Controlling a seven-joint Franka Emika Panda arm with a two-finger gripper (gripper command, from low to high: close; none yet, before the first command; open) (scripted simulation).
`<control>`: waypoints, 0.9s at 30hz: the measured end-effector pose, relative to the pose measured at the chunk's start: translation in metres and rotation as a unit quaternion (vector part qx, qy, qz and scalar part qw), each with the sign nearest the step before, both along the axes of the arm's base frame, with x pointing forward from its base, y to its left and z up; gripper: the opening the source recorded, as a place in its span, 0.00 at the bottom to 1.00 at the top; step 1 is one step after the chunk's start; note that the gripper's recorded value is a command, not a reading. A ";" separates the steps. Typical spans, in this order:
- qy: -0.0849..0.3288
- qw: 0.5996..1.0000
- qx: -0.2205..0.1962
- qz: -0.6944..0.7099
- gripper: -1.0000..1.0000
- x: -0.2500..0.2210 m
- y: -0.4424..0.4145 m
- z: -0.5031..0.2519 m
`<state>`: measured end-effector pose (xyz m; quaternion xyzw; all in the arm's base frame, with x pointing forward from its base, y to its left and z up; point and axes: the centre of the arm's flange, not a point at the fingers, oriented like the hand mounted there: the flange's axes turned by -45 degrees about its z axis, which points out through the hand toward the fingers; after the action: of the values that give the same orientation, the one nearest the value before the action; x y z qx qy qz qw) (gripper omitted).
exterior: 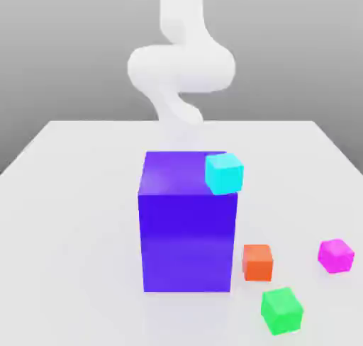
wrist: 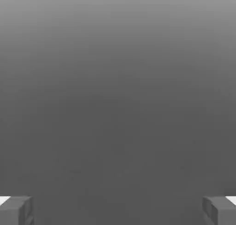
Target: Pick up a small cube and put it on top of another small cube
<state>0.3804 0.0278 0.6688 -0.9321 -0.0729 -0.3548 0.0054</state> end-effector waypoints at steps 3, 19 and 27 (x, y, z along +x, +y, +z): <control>0.041 0.994 -0.037 0.095 0.50 0.032 0.042 -0.056; 0.187 0.770 -0.227 0.566 0.50 -0.013 0.268 -0.376; 0.217 0.642 -0.280 0.680 0.50 -0.074 0.291 -0.505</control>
<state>0.3064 0.3190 0.1636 -0.6275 -0.7786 -0.0014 -0.0006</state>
